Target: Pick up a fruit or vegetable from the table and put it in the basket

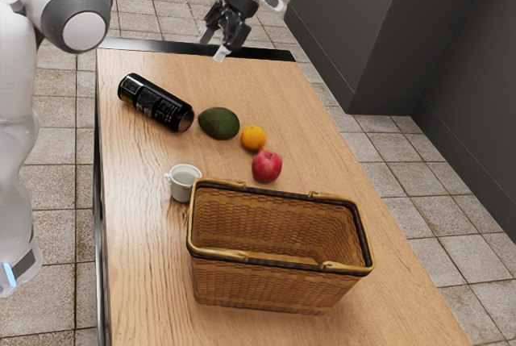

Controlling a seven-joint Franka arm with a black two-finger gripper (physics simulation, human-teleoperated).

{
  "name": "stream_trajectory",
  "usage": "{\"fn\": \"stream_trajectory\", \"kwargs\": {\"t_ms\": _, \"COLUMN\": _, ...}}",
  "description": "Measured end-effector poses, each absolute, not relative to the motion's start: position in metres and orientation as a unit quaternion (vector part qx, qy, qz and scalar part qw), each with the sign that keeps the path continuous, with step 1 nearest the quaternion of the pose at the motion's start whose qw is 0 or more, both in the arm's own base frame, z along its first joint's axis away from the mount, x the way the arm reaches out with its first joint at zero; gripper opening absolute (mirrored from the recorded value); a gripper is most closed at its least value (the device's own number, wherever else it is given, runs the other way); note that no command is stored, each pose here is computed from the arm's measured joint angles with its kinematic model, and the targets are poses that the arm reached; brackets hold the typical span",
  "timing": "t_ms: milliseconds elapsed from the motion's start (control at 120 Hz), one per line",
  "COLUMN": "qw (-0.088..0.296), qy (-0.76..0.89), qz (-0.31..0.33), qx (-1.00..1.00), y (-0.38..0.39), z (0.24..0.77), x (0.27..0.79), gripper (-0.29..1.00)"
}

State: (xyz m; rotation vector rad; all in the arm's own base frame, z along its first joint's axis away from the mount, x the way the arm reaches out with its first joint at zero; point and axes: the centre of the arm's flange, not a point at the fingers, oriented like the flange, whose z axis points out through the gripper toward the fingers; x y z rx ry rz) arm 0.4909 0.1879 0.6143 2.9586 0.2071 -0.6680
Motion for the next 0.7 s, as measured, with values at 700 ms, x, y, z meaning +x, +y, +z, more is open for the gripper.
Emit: {"fn": "stream_trajectory", "kwargs": {"t_ms": 700, "qw": -0.057, "qy": -0.199, "qz": 0.012, "qx": 0.978, "y": 0.154, "z": 0.728, "x": 0.510, "gripper": 0.70}}
